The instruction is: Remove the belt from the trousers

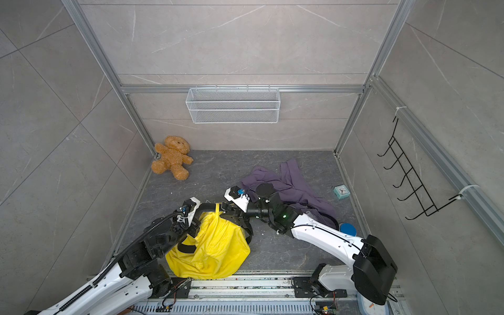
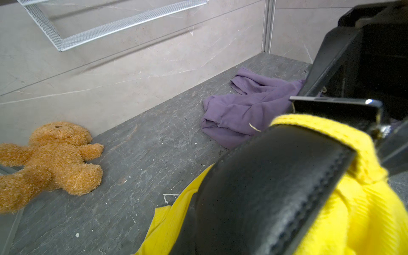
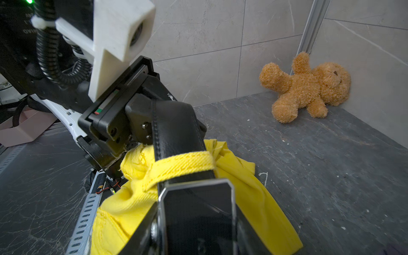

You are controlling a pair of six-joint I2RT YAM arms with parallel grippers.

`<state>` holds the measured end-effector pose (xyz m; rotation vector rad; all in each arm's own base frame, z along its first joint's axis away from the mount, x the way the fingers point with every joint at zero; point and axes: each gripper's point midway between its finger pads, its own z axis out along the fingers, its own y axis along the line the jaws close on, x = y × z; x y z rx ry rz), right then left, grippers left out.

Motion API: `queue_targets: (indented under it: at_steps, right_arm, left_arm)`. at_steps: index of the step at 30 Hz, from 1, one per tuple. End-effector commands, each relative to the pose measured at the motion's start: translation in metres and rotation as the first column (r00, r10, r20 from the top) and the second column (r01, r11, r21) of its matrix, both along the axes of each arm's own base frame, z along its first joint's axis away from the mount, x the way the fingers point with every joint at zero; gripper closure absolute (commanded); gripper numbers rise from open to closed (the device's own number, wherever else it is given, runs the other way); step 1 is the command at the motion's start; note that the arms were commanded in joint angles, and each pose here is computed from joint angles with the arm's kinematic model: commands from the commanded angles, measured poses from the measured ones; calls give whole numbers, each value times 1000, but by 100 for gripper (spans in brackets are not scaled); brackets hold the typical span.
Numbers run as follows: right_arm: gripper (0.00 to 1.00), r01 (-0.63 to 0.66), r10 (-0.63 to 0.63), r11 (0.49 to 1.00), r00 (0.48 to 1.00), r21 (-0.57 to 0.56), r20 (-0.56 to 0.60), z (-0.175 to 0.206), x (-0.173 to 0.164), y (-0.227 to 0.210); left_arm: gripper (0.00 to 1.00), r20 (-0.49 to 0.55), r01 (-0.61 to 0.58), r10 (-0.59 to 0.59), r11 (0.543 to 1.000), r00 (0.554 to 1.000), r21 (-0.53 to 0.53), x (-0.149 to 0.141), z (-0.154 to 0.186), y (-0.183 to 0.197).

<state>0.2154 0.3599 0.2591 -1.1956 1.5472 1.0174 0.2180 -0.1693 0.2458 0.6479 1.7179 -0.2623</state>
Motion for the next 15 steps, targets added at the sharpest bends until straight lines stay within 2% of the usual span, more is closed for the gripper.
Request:
queue_targets:
  at_steps: [1, 6, 13, 15]
  right_arm:
    - [79, 181, -181, 983, 983, -15, 2, 4, 43, -16]
    - [65, 117, -113, 989, 992, -94, 56, -8, 29, 1]
    - [60, 107, -100, 988, 993, -114, 68, -18, 24, 13]
    - [55, 118, -110, 988, 991, -103, 75, -18, 25, 13]
  left_arm:
    - [100, 54, -7, 15, 990, 998, -144, 3, 46, 0]
    - [100, 70, 75, -63, 979, 996, -192, 1, 64, -19]
    - [100, 90, 117, -98, 965, 991, -235, -2, 81, -26]
    - [100, 89, 119, -100, 964, 991, -237, -3, 82, -26]
